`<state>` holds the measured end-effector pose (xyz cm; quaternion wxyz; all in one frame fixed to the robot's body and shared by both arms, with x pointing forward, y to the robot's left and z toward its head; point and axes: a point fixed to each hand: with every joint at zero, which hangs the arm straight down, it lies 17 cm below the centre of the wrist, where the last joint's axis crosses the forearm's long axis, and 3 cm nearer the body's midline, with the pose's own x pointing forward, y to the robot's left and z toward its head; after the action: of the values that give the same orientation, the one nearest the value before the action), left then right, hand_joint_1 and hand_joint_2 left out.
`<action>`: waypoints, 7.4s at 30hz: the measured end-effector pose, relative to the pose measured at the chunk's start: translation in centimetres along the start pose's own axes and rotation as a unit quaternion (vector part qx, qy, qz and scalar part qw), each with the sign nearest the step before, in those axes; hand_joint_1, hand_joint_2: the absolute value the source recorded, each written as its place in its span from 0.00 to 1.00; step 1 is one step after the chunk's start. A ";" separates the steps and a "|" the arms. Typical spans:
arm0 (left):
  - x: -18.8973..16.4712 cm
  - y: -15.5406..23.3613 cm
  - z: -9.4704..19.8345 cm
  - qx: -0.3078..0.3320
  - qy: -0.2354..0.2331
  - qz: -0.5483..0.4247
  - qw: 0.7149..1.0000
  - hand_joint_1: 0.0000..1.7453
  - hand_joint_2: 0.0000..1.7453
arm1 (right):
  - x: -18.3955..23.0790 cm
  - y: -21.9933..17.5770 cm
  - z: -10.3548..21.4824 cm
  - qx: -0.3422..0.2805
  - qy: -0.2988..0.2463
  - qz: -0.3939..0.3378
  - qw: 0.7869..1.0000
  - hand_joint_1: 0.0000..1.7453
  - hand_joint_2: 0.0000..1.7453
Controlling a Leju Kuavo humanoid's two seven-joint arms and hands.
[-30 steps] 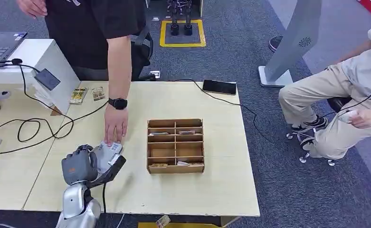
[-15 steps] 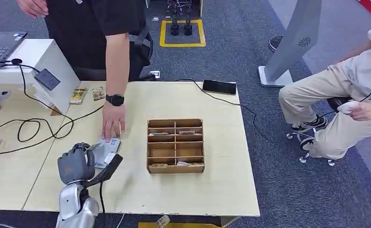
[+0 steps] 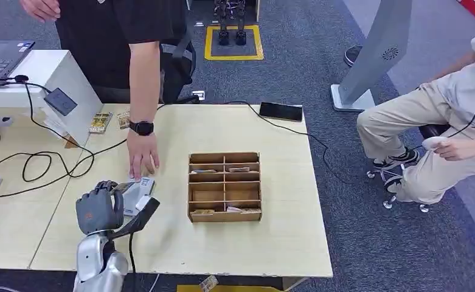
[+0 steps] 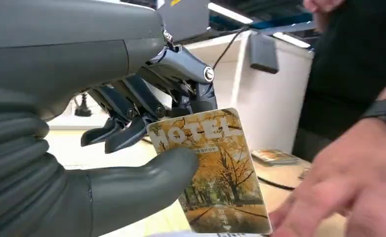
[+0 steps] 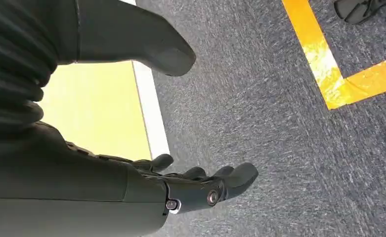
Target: Pass the card to the sensor for recognition and then transmit it.
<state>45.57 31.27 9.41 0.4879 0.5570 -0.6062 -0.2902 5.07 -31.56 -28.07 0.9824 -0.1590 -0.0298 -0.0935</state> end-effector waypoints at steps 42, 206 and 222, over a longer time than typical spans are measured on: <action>3.2 -13.4 6.2 -0.229 -0.089 -0.031 0.969 1.00 1.00 | 0.5 0.3 0.0 0.015 -0.014 0.032 0.999 0.00 1.00; 26.3 -0.9 8.9 -0.071 -0.403 -0.016 0.912 0.00 1.00 | 0.1 -1.8 -0.5 -0.015 -0.015 0.090 0.996 0.00 1.00; 26.5 -1.4 9.4 -0.071 -0.404 -0.032 0.911 0.00 1.00 | -0.2 -1.9 -0.5 -0.017 -0.012 0.093 0.995 0.00 1.00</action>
<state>40.12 3.76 11.90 0.2296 0.3754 -0.7111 -0.5483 4.52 -33.49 -27.99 0.9836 -0.1787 -0.0250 -0.0004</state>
